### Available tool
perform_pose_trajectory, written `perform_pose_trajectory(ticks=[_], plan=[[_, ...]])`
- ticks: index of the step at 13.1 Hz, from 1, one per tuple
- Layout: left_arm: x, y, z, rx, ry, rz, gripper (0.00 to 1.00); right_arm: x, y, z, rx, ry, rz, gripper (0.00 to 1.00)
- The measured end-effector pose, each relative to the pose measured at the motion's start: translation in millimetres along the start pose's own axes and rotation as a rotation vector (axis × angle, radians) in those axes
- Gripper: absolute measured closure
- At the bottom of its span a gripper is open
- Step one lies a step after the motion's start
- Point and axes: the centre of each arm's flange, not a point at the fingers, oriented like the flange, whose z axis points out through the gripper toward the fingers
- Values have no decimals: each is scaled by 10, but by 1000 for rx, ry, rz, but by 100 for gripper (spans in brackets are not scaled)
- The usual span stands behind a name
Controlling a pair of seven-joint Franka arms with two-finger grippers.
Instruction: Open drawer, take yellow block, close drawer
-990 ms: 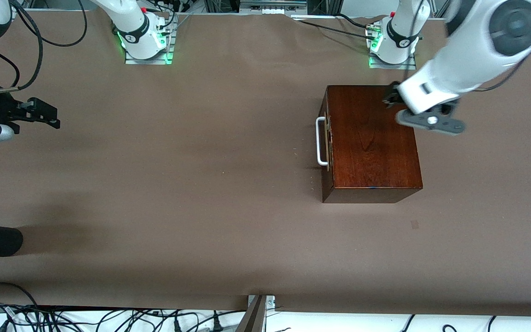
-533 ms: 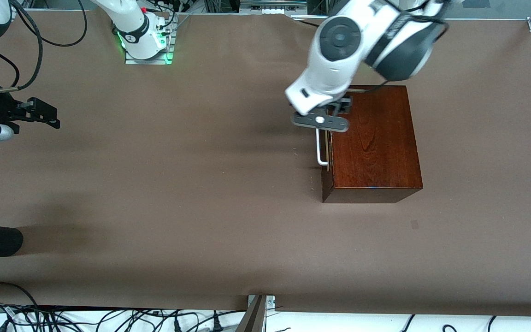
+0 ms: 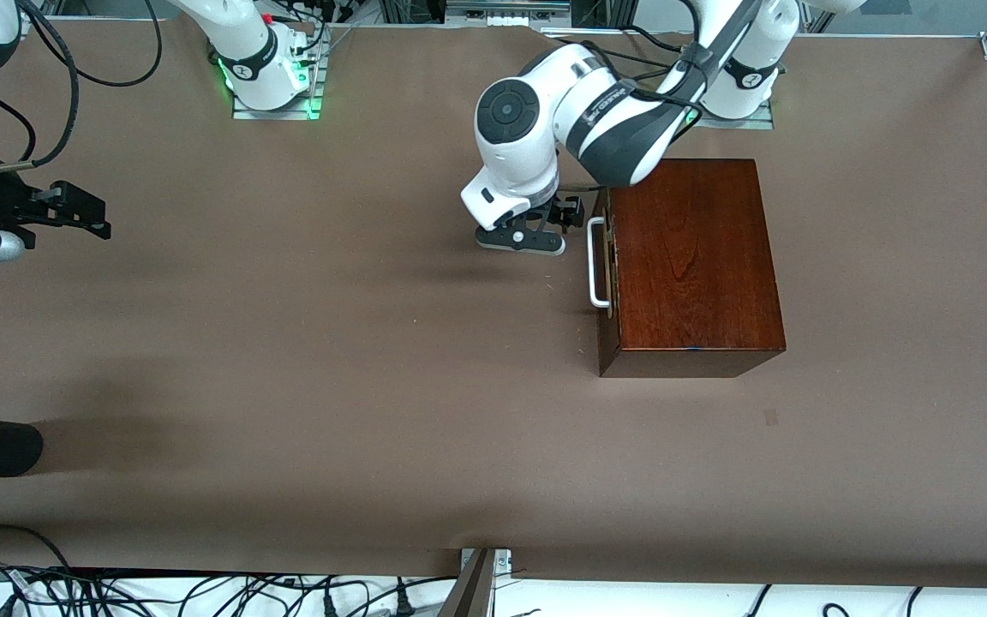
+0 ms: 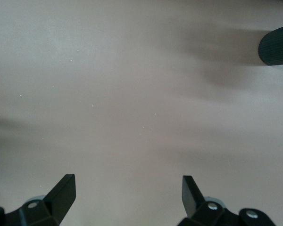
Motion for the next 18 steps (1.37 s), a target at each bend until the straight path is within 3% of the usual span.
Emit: perform_pose_trajectory(ticks=[4, 10, 18], plan=[[242, -272, 212, 112, 42, -16, 0, 0, 1, 0, 0, 0, 0, 0], [358, -382, 629, 204, 29, -52, 0, -1, 2, 0, 0, -1, 0, 0], [351, -299, 811, 243, 44, -111, 0, -2, 5, 1, 0, -1, 1, 0]])
